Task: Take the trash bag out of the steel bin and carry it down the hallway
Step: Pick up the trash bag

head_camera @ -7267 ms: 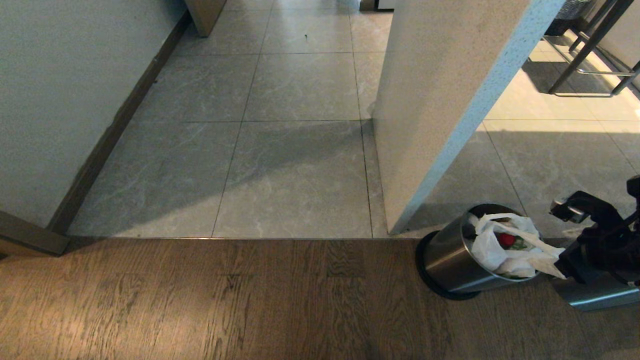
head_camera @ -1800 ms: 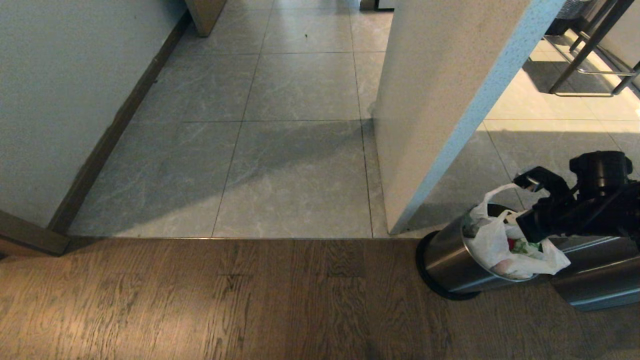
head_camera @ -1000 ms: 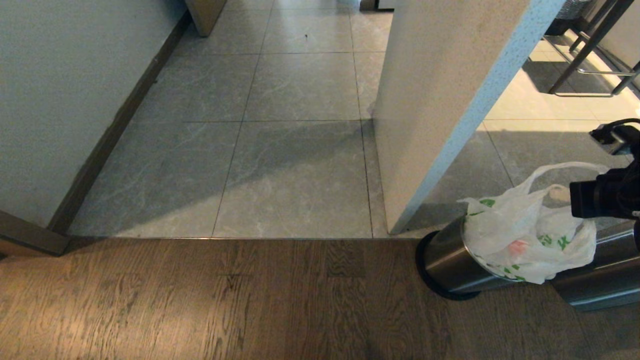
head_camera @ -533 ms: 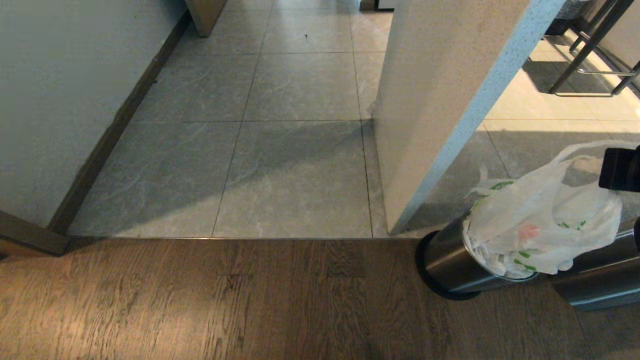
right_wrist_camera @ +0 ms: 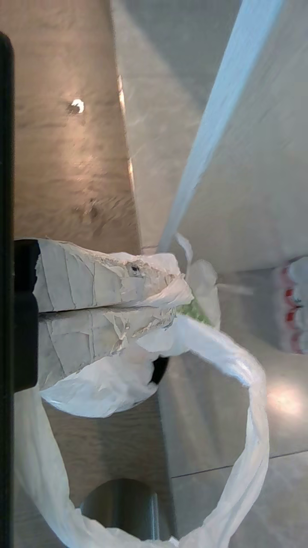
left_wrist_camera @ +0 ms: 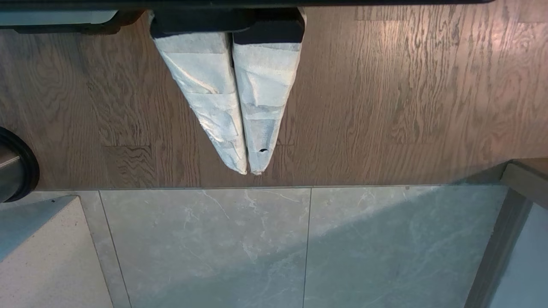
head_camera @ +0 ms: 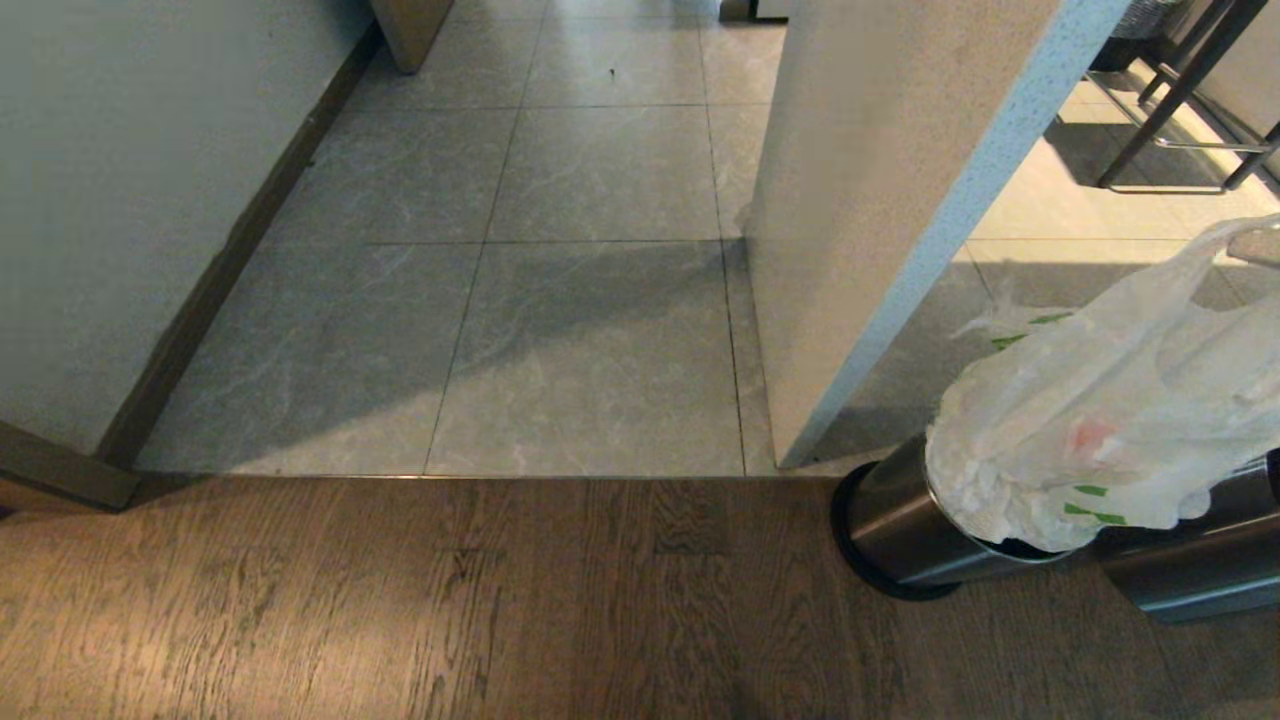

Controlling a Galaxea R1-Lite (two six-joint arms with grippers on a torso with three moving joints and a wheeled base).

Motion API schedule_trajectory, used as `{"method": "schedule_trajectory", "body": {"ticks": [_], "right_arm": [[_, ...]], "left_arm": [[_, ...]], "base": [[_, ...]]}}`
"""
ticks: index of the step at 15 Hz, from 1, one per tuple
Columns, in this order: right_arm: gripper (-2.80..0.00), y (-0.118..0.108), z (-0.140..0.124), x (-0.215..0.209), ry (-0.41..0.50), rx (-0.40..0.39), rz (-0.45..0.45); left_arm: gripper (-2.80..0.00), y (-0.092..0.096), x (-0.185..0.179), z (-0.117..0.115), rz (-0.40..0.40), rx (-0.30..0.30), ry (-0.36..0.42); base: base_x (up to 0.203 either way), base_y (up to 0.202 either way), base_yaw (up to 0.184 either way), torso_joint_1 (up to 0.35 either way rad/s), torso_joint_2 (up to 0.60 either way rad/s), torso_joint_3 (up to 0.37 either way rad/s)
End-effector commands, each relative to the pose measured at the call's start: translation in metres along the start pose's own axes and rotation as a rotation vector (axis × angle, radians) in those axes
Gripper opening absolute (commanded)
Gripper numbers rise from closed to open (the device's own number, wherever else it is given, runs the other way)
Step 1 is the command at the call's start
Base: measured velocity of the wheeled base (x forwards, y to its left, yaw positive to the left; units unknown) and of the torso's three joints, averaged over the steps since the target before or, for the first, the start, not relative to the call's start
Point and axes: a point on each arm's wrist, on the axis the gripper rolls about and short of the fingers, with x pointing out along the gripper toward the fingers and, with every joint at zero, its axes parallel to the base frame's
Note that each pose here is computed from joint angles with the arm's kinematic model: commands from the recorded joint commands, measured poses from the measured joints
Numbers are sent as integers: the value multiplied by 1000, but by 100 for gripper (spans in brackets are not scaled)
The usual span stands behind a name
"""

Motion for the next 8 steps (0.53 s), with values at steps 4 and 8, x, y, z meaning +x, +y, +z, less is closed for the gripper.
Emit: {"method": "schedule_trajectory", "body": {"ticks": [4,8], "right_arm": [[-280,15,31,-41,-108,-3,20],[-280,23,38,-71,-153,-2,31]], "left_arm": [[-280,0,0,0,0,0,-1],[-280,0,0,0,0,0,-2]], "base": [[0,0,0,0,0,0],[0,0,0,0,0,0]]}}
